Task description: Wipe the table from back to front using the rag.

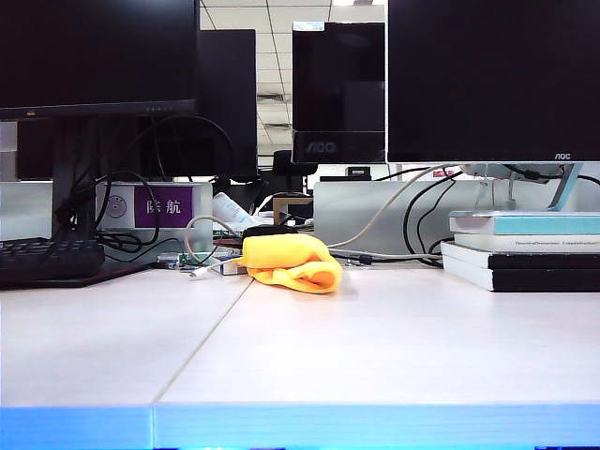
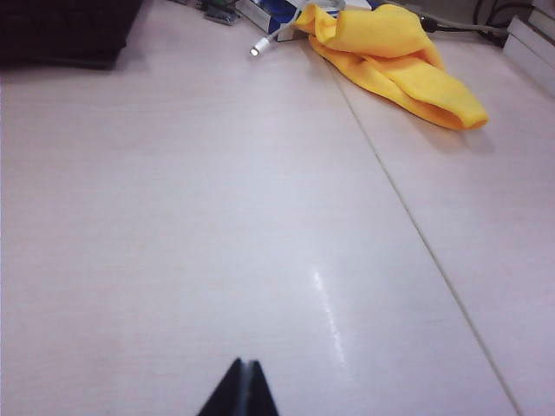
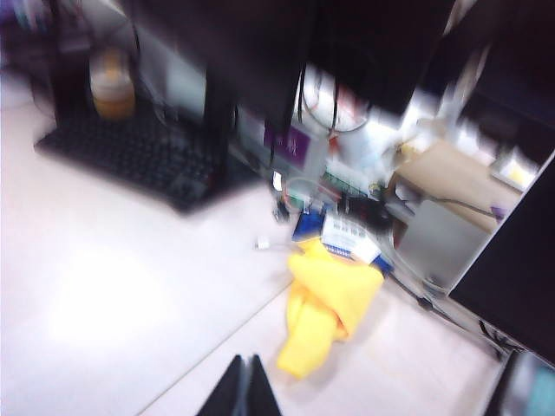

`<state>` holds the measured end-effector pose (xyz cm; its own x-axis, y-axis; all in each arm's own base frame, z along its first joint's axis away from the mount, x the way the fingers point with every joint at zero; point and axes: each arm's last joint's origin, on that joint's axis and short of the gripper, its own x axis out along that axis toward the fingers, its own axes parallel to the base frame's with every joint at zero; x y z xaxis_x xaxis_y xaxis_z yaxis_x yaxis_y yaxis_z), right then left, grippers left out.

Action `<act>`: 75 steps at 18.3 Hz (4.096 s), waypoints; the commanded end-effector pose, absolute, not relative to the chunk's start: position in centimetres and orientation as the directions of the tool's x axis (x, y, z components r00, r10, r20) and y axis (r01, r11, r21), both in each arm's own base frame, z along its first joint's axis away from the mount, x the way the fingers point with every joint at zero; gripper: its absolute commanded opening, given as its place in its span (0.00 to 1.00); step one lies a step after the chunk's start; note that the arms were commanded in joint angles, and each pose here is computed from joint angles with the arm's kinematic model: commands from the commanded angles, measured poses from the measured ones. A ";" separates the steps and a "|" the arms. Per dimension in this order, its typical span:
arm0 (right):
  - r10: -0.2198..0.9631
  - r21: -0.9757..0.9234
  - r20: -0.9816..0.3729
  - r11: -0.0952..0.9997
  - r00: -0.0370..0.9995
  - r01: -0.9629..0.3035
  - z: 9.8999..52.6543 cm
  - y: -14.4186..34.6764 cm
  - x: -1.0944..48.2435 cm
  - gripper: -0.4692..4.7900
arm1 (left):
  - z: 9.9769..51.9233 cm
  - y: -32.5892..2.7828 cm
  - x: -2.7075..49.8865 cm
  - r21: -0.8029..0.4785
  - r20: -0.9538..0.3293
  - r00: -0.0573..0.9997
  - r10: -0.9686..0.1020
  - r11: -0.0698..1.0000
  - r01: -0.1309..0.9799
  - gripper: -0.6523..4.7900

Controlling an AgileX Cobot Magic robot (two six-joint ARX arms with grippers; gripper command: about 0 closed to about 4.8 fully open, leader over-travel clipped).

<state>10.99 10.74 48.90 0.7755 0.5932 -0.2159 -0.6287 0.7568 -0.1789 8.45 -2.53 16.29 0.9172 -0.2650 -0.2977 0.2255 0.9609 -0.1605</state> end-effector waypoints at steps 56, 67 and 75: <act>0.010 0.007 -0.223 1.000 0.975 -0.008 15.0 0.2 9.3 0.09 | 16.5 -2.4 8.4 -0.109 -0.280 0.931 -0.236 0.971 0.213 0.11; 0.009 0.007 -0.223 1.000 0.975 -0.007 15.0 0.2 9.3 0.09 | 15.5 0.3 9.1 0.126 -0.246 0.968 0.041 0.992 -0.010 0.11; 0.005 0.006 -0.223 1.000 0.975 -0.004 15.0 0.2 9.3 0.09 | 15.0 0.3 9.4 0.119 -0.214 0.976 0.026 0.993 -0.001 0.11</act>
<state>9.36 0.23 15.07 0.9768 0.0100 -0.2140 -0.0092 0.9999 0.0045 9.37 0.30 15.25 0.9787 0.0329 -0.2025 -0.0090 0.9930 0.1180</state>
